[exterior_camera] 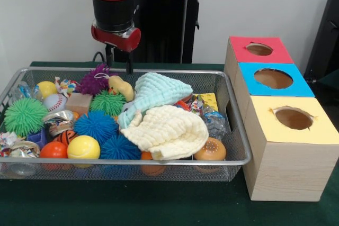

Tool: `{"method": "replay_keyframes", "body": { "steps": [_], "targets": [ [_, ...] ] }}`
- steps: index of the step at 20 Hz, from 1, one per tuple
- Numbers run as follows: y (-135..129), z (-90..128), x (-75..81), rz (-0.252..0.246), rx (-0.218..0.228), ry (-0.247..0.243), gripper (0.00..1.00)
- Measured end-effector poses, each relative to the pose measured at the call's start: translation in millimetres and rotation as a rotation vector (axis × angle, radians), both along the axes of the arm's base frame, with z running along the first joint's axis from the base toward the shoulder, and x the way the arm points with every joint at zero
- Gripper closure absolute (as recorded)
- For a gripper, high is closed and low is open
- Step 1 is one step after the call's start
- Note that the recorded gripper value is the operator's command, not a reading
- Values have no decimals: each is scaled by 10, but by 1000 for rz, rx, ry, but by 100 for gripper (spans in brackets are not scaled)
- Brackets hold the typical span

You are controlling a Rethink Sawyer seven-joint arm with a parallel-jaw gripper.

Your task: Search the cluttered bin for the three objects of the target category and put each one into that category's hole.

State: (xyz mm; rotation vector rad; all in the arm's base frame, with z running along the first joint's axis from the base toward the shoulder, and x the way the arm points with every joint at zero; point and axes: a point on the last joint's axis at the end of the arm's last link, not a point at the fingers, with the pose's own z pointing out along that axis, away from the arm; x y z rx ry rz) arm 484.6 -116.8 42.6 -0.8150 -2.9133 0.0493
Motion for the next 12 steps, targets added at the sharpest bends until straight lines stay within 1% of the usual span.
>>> {"method": "replay_keyframes", "body": {
  "steps": [2,4,8,10,12],
  "targets": [
    [5,0,6,6,1,-4,0],
    [6,-7,8,47,6,-15,0],
    [-46,0,-81,138,-2,-25,0],
    [-106,24,-111,163,1,-37,0],
    [-183,64,-127,169,6,-53,0]
  ]
}}
